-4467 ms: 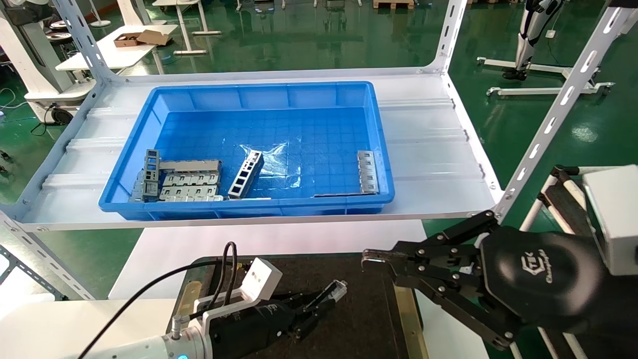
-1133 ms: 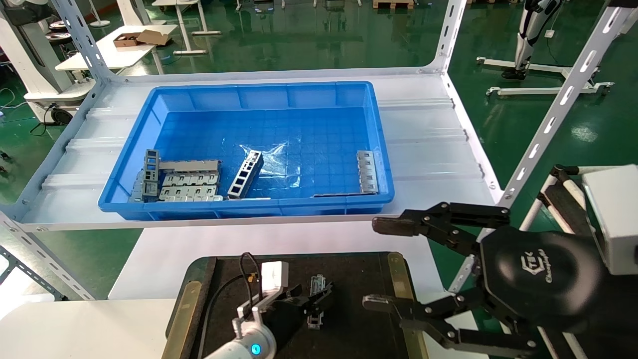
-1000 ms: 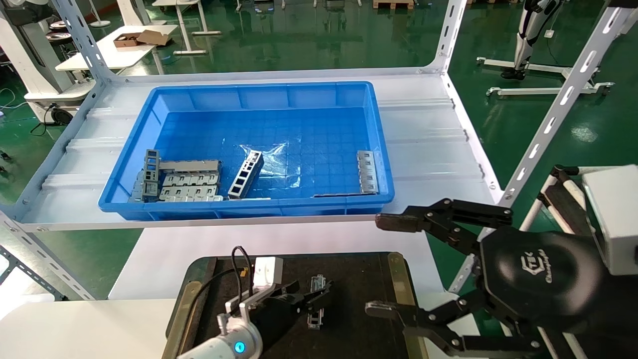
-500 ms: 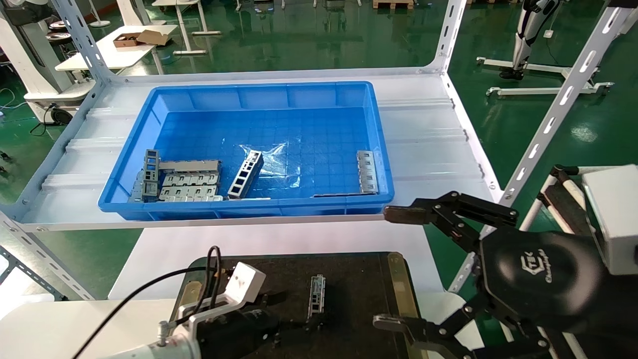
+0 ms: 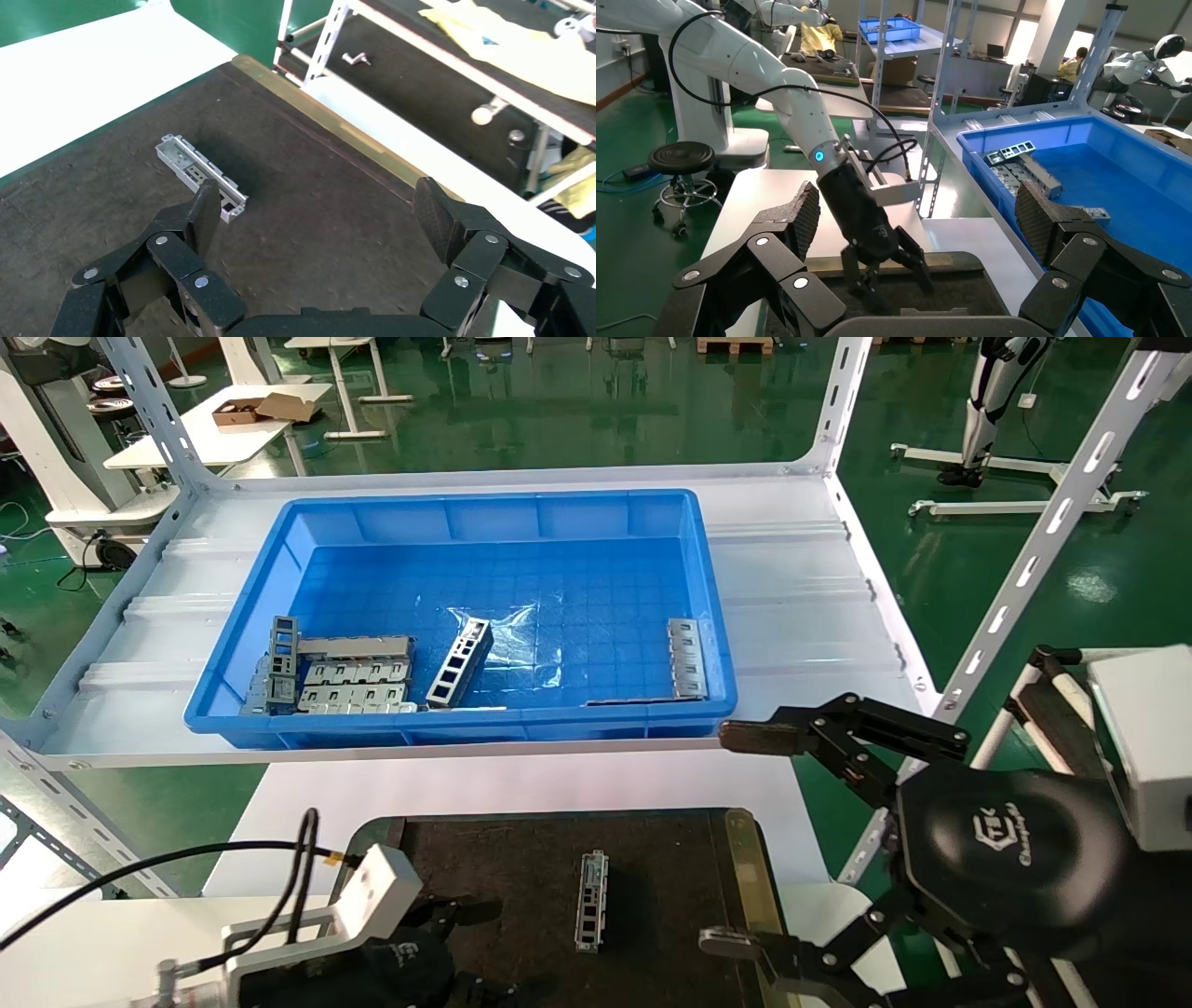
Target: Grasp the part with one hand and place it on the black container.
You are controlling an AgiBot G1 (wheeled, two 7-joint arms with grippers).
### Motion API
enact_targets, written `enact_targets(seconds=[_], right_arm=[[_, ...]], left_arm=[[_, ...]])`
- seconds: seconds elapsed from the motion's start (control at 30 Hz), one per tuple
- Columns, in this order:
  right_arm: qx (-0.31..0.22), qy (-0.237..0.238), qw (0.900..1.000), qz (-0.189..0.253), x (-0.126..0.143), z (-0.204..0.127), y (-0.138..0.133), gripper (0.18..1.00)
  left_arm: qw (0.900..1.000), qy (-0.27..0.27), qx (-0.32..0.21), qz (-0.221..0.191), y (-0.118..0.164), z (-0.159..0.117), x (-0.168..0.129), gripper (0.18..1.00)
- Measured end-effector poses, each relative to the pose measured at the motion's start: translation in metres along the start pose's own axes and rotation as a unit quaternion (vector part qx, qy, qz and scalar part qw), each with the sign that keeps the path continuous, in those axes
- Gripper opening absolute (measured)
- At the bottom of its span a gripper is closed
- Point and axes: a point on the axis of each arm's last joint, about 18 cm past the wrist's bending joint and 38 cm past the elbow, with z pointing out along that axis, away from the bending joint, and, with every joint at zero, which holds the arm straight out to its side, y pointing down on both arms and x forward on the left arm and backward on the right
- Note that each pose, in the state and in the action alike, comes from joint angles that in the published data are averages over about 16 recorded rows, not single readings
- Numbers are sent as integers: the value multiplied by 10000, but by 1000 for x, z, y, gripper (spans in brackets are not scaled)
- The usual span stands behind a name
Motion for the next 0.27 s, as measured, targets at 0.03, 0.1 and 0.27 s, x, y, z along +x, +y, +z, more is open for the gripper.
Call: enact_targets(seconds=[0.03,0.1,0.27], right_arm=[[0,0,10000,0,0,0,0,1000],[0,0,10000,0,0,0,0,1001],[0,0,10000,0,0,0,0,1001]], left_arm=[[10000,28,13,29,-1,-4,0,1000],[10000,61,28,64,-1,-9,0,1000],[9998,111,64,117,-3,-19,0,1000]])
